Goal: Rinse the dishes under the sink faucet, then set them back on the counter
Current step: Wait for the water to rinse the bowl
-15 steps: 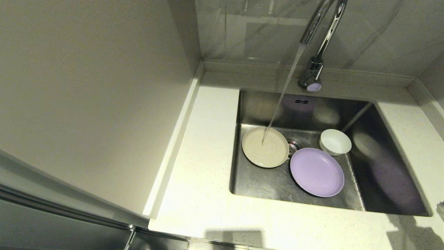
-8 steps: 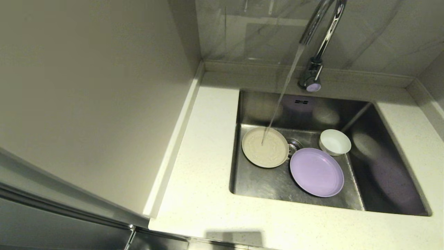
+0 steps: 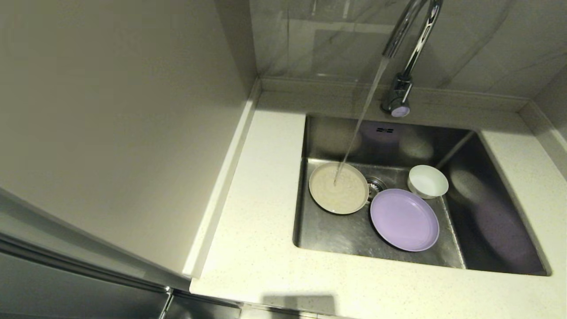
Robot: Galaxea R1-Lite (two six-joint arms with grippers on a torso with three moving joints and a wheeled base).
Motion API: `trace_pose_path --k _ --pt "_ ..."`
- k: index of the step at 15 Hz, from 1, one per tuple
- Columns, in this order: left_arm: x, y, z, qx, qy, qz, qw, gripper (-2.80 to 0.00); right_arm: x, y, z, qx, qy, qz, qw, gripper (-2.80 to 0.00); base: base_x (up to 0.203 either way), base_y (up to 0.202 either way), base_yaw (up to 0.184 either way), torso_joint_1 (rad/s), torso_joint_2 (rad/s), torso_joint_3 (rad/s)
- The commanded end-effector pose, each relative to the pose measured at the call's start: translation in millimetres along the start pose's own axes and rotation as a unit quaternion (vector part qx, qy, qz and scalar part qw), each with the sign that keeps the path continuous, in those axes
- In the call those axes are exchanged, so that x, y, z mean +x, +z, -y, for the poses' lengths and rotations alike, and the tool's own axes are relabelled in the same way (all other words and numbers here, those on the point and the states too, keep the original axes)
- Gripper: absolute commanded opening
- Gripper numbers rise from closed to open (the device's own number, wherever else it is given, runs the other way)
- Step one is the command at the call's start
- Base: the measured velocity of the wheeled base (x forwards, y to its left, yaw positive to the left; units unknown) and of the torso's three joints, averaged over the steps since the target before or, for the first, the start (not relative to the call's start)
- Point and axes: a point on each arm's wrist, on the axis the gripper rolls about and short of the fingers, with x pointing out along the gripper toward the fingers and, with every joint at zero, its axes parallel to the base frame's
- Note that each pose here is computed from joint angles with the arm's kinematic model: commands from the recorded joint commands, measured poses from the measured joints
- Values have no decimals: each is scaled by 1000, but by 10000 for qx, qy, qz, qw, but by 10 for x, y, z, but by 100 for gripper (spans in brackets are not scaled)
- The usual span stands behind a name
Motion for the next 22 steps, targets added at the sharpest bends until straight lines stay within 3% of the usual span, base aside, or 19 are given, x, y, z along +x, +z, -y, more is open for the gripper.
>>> trace_pose_path --k 1,22 --pt "-1 0 0 -3 3 12 10000 -280 -2 -6 0 -4 10 1 10000 -280 0 0 0 0 0 0" --pt "-1 0 0 -3 3 12 10000 -280 -2 -6 0 -4 10 1 10000 -280 0 0 0 0 0 0"
